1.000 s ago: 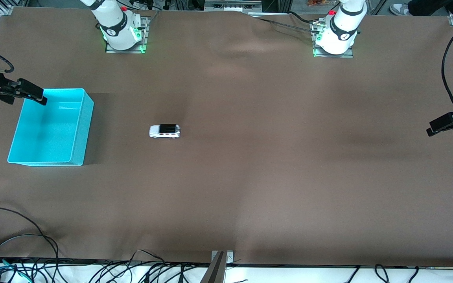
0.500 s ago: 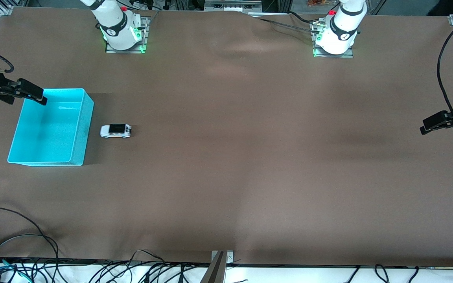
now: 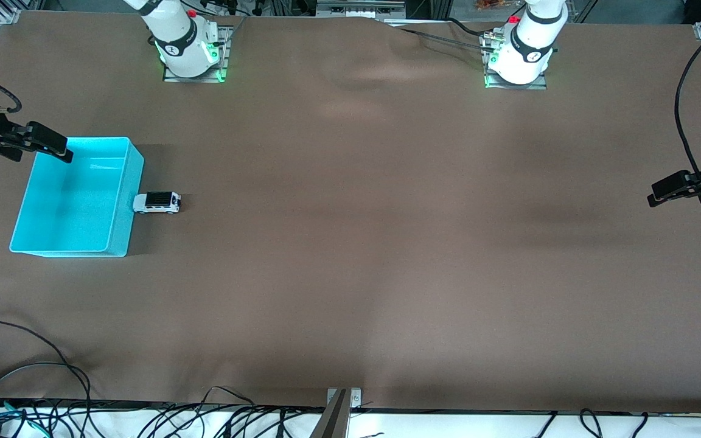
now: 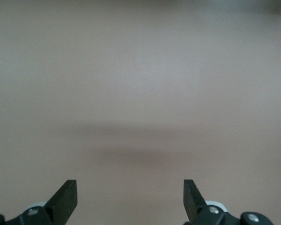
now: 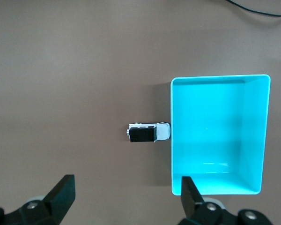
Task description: Wind and store white jeep toy
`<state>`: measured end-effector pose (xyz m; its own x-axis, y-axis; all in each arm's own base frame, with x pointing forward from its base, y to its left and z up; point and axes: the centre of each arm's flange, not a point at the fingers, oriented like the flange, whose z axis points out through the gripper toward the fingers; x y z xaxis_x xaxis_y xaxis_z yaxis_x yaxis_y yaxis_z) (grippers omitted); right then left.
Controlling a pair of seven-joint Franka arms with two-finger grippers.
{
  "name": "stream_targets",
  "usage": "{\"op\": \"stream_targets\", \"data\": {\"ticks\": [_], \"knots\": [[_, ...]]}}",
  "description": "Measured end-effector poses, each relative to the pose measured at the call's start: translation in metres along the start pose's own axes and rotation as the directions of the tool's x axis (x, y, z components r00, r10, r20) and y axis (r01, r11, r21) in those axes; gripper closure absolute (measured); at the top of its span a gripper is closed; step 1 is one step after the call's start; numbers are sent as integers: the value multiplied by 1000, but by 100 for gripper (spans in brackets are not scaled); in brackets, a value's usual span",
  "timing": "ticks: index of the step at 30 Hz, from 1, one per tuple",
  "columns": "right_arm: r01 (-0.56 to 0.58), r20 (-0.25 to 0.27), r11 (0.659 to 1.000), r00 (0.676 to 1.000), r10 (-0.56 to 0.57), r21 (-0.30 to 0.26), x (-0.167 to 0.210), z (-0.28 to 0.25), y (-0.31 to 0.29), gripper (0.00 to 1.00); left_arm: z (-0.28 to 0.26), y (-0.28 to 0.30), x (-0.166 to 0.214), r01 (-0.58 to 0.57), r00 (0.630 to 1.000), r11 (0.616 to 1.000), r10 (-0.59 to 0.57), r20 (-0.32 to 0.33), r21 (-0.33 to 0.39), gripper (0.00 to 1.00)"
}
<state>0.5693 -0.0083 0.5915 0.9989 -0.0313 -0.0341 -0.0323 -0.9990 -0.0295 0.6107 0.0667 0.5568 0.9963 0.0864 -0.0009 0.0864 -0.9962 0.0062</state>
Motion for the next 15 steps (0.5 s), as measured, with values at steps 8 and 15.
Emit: {"op": "stream_targets", "data": {"ticks": [8, 15], "knots": [[-1, 1, 1000, 1000, 1, 0, 0, 0, 1, 0, 1, 0, 0, -1, 1000, 1000, 1, 2, 0, 0], [-4, 13, 1000, 1000, 4, 0, -1, 1, 0, 0, 1, 1, 0, -2, 1000, 1000, 2, 4, 0, 0]]}}
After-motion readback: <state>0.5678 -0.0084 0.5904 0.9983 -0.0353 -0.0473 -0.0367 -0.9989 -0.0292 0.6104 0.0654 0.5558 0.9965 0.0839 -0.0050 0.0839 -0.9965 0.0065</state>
